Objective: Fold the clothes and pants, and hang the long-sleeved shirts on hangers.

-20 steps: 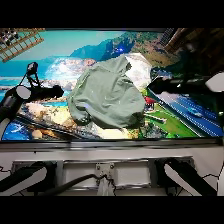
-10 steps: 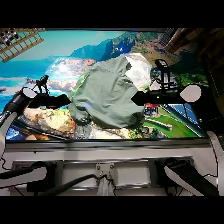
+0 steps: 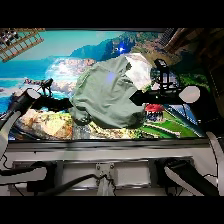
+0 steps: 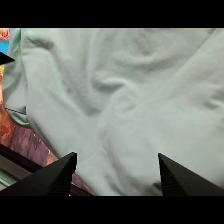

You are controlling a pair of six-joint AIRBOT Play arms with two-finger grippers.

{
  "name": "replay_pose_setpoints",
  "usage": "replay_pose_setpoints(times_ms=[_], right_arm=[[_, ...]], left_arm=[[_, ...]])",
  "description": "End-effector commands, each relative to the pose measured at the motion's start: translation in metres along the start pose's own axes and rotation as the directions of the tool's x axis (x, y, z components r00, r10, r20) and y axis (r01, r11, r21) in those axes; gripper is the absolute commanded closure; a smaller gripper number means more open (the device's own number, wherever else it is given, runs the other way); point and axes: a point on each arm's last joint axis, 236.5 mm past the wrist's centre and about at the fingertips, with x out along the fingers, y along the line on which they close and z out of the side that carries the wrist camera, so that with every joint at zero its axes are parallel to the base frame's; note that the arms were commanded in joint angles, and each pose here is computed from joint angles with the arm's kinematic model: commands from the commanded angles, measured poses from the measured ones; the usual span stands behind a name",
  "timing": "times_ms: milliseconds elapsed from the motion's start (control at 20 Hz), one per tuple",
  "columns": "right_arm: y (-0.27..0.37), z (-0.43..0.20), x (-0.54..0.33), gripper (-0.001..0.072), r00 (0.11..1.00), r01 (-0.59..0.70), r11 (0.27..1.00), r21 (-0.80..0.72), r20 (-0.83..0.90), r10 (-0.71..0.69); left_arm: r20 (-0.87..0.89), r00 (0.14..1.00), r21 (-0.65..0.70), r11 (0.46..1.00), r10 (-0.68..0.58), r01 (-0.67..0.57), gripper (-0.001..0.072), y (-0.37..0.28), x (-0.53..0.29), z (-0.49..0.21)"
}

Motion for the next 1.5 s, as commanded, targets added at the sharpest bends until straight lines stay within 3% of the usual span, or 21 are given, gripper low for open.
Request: replay_pose_setpoints(times_ms=[0, 100, 150, 350, 600, 750, 900, 950, 1100, 1200, 1450], right_arm=[[0.007, 0.002, -0.002, 0.0137, 1.000, -0.023, 1.000, 0.013, 0.010, 0.023], [0.009, 0.003, -0.007, 0.0138, 0.999, -0.024, 1.000, 0.004, 0.024, 0.024], [0.011, 0.003, -0.010, 0.0138, 0.999, -0.024, 1.000, -0.002, 0.030, 0.024], [0.006, -0.031, -0.019, 0.0139, 0.998, 0.007, 1.000, -0.010, -0.064, -0.007], [-0.029, -0.117, -0.004, 0.0141, 0.991, 0.104, 0.923, 0.371, -0.111, -0.067], [-0.050, -0.146, 0.016, 0.0138, 0.996, 0.078, 0.790, 0.609, -0.023, -0.080], [-0.057, -0.147, 0.044, 0.0118, 0.994, -0.063, 0.626, 0.778, 0.103, -0.028], [-0.060, -0.145, 0.050, 0.0118, 0.991, -0.096, 0.582, 0.808, 0.134, -0.023], [-0.068, -0.145, 0.061, 0.0110, 0.991, -0.091, 0.547, 0.832, 0.128, -0.030], [-0.071, -0.145, 0.070, 0.0059, 0.993, -0.086, 0.523, 0.848, 0.117, -0.027], [-0.040, -0.143, 0.095, 0.0059, 0.989, -0.138, 0.521, 0.842, 0.142, 0.032]], left_arm=[[-0.059, 0.998, 0.044, 0.999, 0.006, -0.003, 0.0402, -0.010, 0.020, -0.015], [-0.063, 0.998, 0.055, 0.998, 0.002, 0.001, 0.0649, -0.015, 0.021, -0.017], [-0.053, 0.999, 0.051, 0.999, -0.011, 0.013, 0.0698, -0.020, 0.017, -0.015], [0.065, 0.997, 0.076, 0.997, -0.039, 0.034, 0.0699, -0.034, -0.028, 0.006], [0.278, 0.955, 0.184, 0.981, -0.104, 0.053, 0.0700, -0.078, -0.125, 0.016], [0.385, 0.911, 0.216, 0.974, -0.147, 0.066, 0.0699, -0.103, -0.174, 0.009], [0.458, 0.870, 0.244, 0.967, -0.183, 0.074, 0.0700, -0.121, -0.209, -0.001], [0.467, 0.864, 0.246, 0.966, -0.190, 0.080, 0.0700, -0.124, -0.215, -0.004], [0.455, 0.868, 0.243, 0.966, -0.198, 0.093, 0.0700, -0.128, -0.219, -0.014], [0.446, 0.873, 0.243, 0.965, -0.198, 0.095, 0.0699, -0.128, -0.218, -0.016], [0.447, 0.873, 0.241, 0.966, -0.196, 0.094, 0.0700, -0.127, -0.217, -0.015]])
